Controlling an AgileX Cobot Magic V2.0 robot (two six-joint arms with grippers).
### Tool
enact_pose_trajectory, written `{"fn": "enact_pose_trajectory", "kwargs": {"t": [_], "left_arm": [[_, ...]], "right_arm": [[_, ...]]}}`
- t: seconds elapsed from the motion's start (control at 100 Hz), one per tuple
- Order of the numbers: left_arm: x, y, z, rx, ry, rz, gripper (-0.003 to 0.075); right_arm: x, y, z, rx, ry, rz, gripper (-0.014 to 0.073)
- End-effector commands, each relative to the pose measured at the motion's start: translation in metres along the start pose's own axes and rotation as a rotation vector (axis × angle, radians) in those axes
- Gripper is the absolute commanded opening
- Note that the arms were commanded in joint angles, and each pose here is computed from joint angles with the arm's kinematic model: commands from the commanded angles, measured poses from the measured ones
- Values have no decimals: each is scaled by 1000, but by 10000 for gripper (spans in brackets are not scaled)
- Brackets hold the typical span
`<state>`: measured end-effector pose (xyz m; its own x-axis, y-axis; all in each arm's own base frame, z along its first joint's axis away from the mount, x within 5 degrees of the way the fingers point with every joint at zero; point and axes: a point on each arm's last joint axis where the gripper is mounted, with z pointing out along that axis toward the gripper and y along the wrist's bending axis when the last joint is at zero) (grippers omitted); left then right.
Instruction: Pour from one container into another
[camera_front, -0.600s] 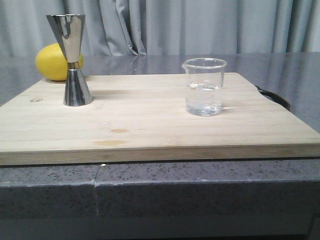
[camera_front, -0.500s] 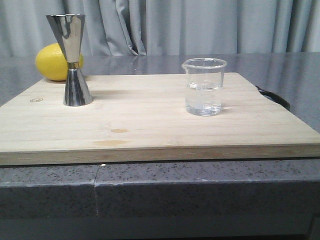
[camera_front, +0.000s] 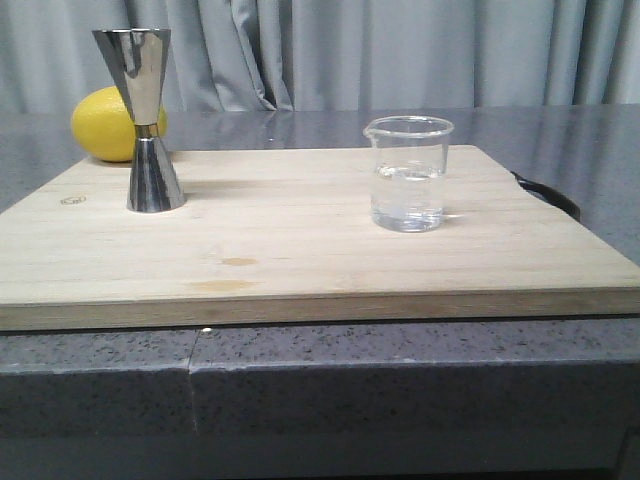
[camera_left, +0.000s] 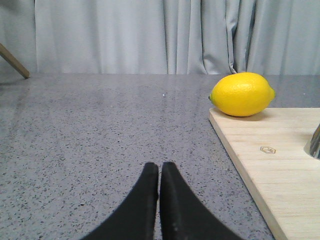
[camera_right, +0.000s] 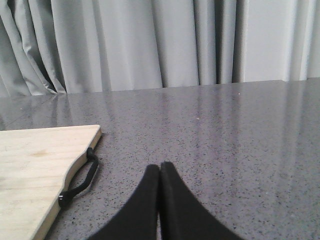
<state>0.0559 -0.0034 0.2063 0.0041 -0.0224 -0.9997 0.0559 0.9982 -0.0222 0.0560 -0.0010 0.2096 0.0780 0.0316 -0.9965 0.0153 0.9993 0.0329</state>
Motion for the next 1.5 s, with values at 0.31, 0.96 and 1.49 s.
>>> {"fn": "enact_pose_trajectory", "kwargs": {"t": [0.31,0.96,1.49], "left_arm": [[-4,1,-2,-5,-89,-15,-19],[-37,0,-9,5,-217,-125,-19],[-146,-4,5,13,-85,0,-19]], "right_arm": [[0,0,-1,4,-75,-7,-64],[-30,1,-5,2,-116,-7,-64],[-138,5,10,1,122,-24,-64]]}}
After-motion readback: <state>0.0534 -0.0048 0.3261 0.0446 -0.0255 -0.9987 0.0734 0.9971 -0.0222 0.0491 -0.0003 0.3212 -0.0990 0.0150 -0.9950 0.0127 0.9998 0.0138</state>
